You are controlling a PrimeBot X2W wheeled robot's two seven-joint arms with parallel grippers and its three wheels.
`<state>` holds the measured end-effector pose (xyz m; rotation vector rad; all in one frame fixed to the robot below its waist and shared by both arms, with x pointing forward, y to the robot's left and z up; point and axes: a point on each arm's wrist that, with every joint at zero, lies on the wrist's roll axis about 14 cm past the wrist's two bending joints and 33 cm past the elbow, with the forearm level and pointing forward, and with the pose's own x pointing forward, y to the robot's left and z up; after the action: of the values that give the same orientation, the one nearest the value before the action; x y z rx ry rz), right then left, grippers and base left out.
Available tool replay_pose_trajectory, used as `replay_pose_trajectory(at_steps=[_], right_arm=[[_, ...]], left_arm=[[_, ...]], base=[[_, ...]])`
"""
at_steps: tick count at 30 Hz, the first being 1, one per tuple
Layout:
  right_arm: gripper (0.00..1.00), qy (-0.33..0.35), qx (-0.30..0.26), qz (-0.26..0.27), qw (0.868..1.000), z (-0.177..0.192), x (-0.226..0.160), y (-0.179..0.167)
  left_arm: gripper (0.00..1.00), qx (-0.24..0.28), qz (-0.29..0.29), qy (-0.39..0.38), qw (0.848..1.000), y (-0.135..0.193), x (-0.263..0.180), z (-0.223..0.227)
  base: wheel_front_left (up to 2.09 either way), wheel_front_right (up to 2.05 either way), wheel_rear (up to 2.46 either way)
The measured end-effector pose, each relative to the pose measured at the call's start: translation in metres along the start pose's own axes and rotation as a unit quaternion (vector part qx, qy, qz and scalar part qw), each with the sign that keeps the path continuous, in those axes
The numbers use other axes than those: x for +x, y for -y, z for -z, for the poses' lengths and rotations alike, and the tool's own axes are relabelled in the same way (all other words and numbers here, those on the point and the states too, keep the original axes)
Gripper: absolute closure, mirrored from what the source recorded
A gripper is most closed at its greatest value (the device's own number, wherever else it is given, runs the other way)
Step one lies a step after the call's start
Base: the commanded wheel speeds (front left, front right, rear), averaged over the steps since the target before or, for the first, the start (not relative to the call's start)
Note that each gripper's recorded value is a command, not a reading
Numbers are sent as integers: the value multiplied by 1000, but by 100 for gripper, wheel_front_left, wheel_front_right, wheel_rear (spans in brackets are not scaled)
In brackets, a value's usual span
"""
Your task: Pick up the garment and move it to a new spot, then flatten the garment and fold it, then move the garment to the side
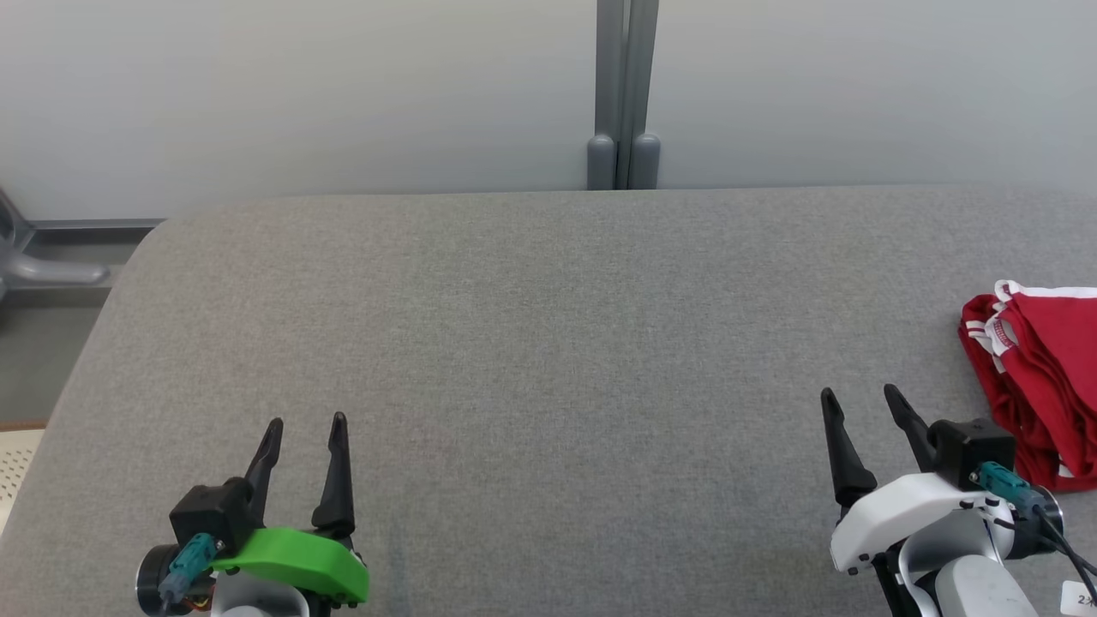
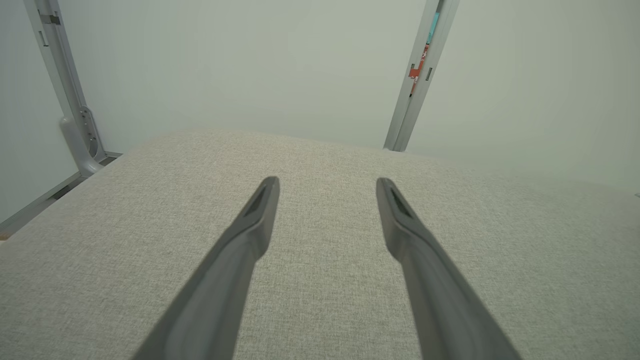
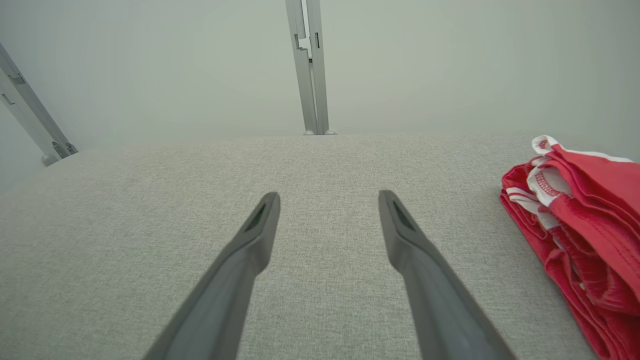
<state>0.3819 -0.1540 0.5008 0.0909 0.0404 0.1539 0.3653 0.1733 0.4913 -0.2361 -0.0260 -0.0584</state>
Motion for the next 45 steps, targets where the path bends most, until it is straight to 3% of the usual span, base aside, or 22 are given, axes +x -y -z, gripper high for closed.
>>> replay_pose_trajectory(at_steps=[16,17,26,45], right_arm=[[0,-5,6,-2,1000,2,1,-3],[100,-5,6,-2,1000,2,1,-4],[100,-70,30,10,997,47,-17,-3],[100,-57,199,44,977,41,-16,10]], left_arm=[[0,-4,-1,-3,1000,0,0,2],[100,-5,-1,-3,1000,0,0,2],[100,-22,-21,-61,998,-7,-19,40],[100,-173,-67,-57,981,-21,-14,33]], base=[[0,0,0],[0,0,0],[0,0,0],[0,0,0]])
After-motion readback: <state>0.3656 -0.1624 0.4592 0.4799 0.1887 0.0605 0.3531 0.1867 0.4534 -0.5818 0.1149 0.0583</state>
